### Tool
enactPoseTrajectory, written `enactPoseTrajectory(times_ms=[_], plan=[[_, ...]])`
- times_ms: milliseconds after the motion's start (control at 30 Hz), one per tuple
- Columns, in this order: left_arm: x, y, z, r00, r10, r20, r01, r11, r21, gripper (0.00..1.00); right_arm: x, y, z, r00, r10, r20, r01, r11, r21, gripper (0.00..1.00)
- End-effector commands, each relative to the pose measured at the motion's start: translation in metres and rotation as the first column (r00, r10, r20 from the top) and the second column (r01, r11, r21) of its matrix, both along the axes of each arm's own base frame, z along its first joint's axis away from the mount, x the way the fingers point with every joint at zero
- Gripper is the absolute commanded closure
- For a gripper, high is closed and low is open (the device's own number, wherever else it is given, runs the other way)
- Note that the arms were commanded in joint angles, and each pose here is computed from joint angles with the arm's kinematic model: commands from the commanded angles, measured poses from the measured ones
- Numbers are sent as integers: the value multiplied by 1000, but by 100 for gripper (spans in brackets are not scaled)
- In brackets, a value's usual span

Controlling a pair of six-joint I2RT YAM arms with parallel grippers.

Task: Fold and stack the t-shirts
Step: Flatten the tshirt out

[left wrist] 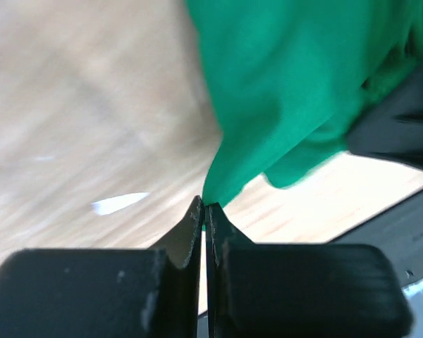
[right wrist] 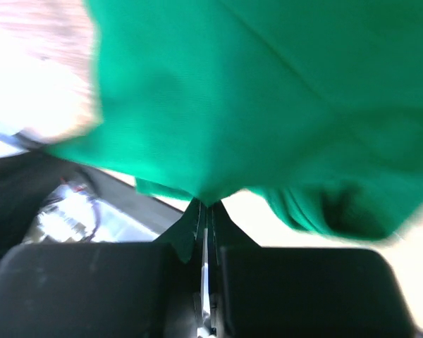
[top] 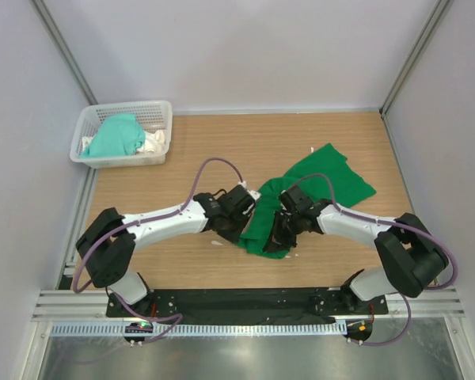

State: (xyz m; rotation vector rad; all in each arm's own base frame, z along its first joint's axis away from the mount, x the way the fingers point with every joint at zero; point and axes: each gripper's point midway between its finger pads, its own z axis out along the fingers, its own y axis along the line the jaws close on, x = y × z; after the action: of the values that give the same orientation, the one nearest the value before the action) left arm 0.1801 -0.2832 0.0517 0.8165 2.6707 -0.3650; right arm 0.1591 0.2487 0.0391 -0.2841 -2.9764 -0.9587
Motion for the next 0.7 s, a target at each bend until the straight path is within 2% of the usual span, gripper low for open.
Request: enactPoseTrajectory(times_ms=[0,33,67,100,167,233,333,367,433,467,533,600,667], plan=[[50,20,77,962,100,255,-95,995,-30,100,14,-23,25,992,23,122,-5,990,-144,99],[65,24,101,939,137,315,-130,991,-43,100,7,-39,30,993,29,115,-3,976,-217,99],[77,32,118,920,171,351,-159,985,-63,100,25,-48,45,980,22,199,36,959,-280,99],[82,39,134,909,174,380,-159,985,-69,100,21,-64,51,979,53,198,21,935,-354,99],[103,47,179,860,230,456,-192,973,-129,100,41,-68,88,952,62,299,59,924,-378,99],[114,55,212,819,251,515,-195,967,-162,100,55,-89,110,928,82,363,107,876,-471,99],[133,75,264,742,323,588,-232,946,-226,100,87,-95,184,852,92,516,200,853,-481,99],[141,85,292,699,364,615,-250,931,-267,100,93,-97,195,843,102,528,209,843,-496,99],[146,99,316,656,384,650,-260,923,-283,100,98,-113,218,827,124,548,247,796,-553,99],[148,112,331,623,407,669,-274,914,-300,100,105,-115,248,787,128,604,278,800,-532,99],[149,128,367,547,445,709,-283,896,-344,100,112,-129,282,738,127,663,350,768,-537,99],[144,149,405,458,475,752,-292,879,-377,100,114,-137,302,707,150,691,374,750,-545,99],[138,159,428,407,487,773,-286,871,-398,100,117,-138,338,641,116,759,420,775,-473,99]])
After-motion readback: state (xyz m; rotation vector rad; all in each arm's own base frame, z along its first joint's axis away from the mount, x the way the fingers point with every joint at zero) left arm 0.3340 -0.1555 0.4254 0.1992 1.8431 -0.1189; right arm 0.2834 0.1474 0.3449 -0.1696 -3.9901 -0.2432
